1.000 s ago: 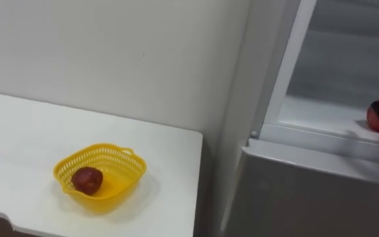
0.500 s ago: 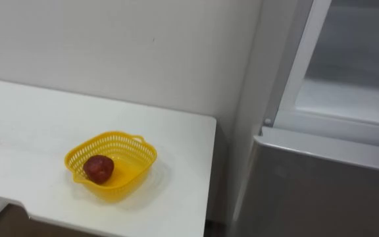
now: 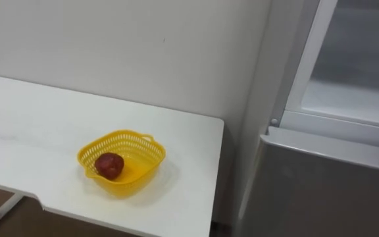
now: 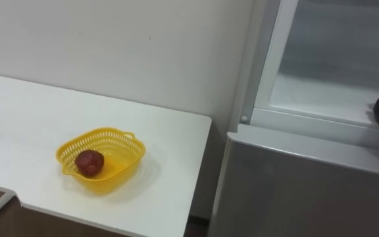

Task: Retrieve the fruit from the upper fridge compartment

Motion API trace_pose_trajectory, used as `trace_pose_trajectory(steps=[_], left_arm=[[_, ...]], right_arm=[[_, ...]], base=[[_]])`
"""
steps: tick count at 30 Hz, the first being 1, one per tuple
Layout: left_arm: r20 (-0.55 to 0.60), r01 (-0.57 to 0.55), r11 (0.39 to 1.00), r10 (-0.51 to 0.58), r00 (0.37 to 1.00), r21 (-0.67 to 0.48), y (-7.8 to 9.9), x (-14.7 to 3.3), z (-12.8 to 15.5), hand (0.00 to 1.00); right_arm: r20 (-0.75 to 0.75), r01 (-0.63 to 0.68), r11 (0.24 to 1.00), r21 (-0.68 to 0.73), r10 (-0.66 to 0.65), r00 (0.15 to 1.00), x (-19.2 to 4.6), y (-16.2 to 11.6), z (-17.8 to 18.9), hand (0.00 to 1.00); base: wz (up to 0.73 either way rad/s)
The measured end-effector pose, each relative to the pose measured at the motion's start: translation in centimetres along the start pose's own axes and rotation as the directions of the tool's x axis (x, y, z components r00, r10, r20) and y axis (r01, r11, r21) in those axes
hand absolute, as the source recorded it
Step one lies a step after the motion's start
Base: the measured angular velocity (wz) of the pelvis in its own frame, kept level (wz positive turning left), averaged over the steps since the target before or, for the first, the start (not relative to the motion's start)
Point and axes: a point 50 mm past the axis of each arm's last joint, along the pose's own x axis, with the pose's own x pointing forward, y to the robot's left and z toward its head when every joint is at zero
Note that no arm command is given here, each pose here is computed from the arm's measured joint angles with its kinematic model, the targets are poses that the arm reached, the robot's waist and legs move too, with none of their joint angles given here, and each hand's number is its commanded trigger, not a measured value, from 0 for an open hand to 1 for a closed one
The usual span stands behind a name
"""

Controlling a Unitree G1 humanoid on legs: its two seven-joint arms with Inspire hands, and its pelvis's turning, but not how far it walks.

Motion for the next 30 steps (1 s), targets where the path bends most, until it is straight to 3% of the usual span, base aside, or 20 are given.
trace_pose_trajectory(steps=[1, 15, 30], left_arm=[[0.004, -0.002, 1.0, 0.002, 1.0, 0.0, 0.0, 0.0, 0.1, 0.0], [-0.012, 0.001, 1.0, -0.001, 1.0, 0.017, 0.0, 0.0, -0.2, 0.0], [-0.032, 0.005, 1.0, -0.005, 0.999, 0.015, -0.1, 0.0, -0.7, 0.0]], right_arm=[[-0.001, -0.001, 1.0, 0.0, 0.001, 1.0, 0.0, 0.0, 0.0, 1.0], [-0.037, -0.173, 0.982, 0.071, 0.176, 0.984, 0.9, -0.3, -0.2, 1.0], [-0.016, -0.251, 0.965, 0.076, 0.253, 0.967, 1.8, -0.5, 0.9, 1.0]], base=[[0.07], [-0.01], [-0.02]])
